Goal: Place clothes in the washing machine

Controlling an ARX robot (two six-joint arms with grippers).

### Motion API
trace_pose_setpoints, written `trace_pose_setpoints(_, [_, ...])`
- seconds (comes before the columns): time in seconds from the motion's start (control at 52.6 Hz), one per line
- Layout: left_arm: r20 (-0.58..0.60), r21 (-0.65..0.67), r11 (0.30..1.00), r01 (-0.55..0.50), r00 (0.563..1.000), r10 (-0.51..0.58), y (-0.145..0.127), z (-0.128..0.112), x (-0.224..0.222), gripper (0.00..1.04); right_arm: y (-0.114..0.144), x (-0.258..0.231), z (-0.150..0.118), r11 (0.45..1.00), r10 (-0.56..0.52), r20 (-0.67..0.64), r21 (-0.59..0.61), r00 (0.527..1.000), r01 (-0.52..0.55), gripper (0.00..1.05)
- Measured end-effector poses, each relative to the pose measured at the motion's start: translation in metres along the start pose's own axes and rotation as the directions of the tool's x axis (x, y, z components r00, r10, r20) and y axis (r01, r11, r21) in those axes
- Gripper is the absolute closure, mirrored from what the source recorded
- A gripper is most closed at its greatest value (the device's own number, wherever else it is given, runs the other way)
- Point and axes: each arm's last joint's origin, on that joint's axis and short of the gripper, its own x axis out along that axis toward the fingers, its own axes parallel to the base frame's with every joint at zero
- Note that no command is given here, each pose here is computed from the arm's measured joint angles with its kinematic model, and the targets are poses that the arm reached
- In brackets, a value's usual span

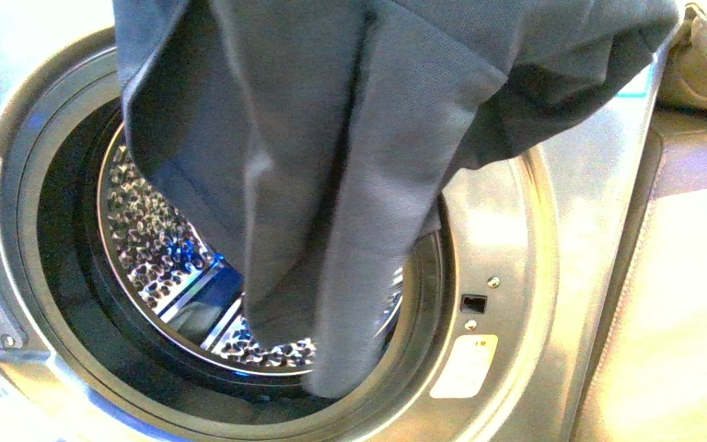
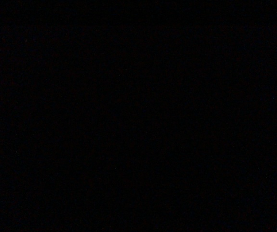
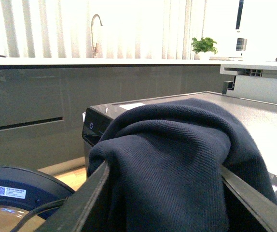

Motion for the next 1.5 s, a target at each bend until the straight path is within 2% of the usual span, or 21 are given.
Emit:
trace_pose_setpoints(0.038, [-0.003, 0.003, 1.000, -0.015, 1.000, 0.015, 0.002, -0.001, 0.001, 0.57, 0.000, 0.000, 0.000, 1.000, 0.001, 0.001, 0.000, 1.000, -0.001, 0.40])
trace_pose_setpoints(0.152, [-0.014, 0.018, 0.999, -0.043, 0.999, 0.043, 0.013, -0.005, 0.001, 0.81, 0.000, 0.000, 0.000, 1.000, 0.001, 0.002, -0.001, 1.000, -0.001, 0.15])
trace_pose_setpoints(0.19, [-0.021, 0.023, 0.999, -0.049, 0.999, 0.049, 0.016, -0.008, -0.001, 0.86, 0.000, 0.000, 0.000, 1.000, 0.001, 0.002, 0.000, 1.000, -0.001, 0.07])
trace_pose_setpoints(0.209, [-0.023, 0.025, 0.998, -0.052, 0.998, 0.052, 0.017, -0.009, -0.002, 0.88, 0.000, 0.000, 0.000, 1.000, 0.001, 0.002, 0.001, 1.000, -0.001, 0.06])
trace_pose_setpoints(0.399, [-0.064, 0.048, 0.998, -0.051, 0.997, 0.054, 0.033, -0.025, -0.016, 0.92, 0.000, 0.000, 0.000, 1.000, 0.001, 0.002, 0.000, 1.000, -0.001, 0.08])
trace_pose_setpoints(0.798, [-0.173, 0.078, 0.989, -0.127, 0.975, 0.139, 0.089, -0.078, -0.053, 0.92, 0.000, 0.000, 0.000, 1.000, 0.001, 0.002, 0.000, 1.000, -0.001, 0.08])
trace_pose_setpoints(0.969, [-0.215, 0.065, 0.988, -0.139, 0.965, 0.150, 0.104, -0.103, -0.066, 0.92, 0.000, 0.000, 0.000, 1.000, 0.001, 0.002, 0.000, 1.000, -0.001, 0.08])
trace_pose_setpoints(1.292, [-0.352, 0.030, 0.994, -0.110, 0.929, 0.113, 0.106, -0.172, -0.078, 0.92, 0.000, 0.000, 0.000, 1.000, 0.001, 0.002, 0.000, 1.000, -0.001, 0.08])
trace_pose_setpoints(1.501, [-0.414, 0.018, 0.994, -0.108, 0.904, 0.105, 0.108, -0.196, -0.078, 0.92, 0.000, 0.000, 0.000, 1.000, 0.001, 0.002, 0.000, 1.000, -0.001, 0.08])
